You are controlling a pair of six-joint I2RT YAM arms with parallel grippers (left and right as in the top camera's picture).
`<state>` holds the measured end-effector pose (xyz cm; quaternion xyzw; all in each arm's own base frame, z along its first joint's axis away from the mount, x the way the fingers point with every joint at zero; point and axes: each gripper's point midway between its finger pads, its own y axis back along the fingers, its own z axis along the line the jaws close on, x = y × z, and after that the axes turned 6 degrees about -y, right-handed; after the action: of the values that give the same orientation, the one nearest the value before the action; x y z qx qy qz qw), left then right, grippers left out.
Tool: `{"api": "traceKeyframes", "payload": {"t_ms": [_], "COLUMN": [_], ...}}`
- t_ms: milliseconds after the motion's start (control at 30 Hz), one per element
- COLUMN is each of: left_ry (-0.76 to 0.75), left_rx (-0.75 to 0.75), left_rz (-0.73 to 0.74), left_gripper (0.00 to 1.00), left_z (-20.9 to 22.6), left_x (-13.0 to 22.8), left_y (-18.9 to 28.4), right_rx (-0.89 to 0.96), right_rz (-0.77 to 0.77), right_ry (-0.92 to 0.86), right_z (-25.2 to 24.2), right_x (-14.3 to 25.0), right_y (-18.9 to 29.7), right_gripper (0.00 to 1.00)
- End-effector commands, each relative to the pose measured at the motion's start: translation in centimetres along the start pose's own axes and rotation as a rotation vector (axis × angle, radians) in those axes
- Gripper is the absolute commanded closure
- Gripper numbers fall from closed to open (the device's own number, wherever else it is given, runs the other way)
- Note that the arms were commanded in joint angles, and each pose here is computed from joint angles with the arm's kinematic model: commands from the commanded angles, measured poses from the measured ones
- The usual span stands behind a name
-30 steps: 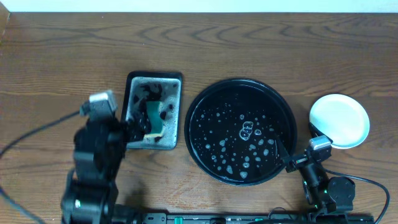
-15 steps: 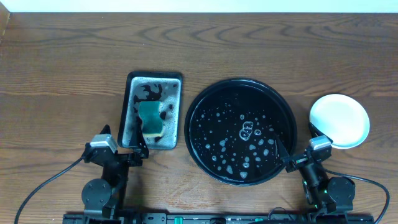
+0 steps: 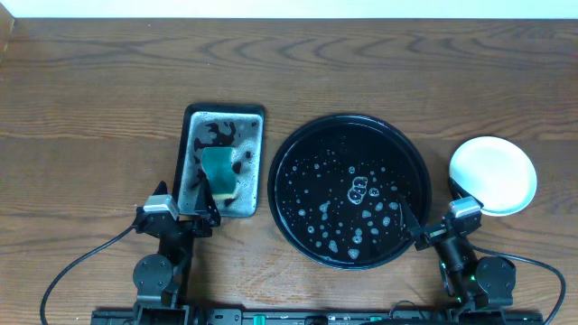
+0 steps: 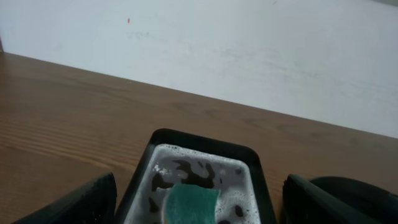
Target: Clean dirty plates on tray and stack at the side
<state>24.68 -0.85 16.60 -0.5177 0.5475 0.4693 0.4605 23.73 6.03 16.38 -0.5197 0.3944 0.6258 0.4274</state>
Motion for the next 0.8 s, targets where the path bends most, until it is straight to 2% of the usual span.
{"api": "traceKeyframes", "payload": {"t_ms": [0,300,767], "left_ry": [-0.021,-0.026,-0.027], "left_rx": [-0.018,-0.034,-0.038], "left_rz": [-0.011,0.115,0.151], "left_gripper": [0.14,0.14,0.14], "left_z": [0.4,0.8,0.9], "left_x": [-0.2,2.9,3.7], "left_y": [0.0,0.2,0.1], "right_rx": [0.004,0.004,0.005], "right_rz": [-0.002,-0.002,-0.002], "right_ry": [0.018,0.019,0.019], "right_z": [-0.1,-0.1,-0.1], "right_x": [0.1,0.1,0.1], "right_y": [0.0,0.0,0.0], "right_gripper": [0.01,0.01,0.01]}}
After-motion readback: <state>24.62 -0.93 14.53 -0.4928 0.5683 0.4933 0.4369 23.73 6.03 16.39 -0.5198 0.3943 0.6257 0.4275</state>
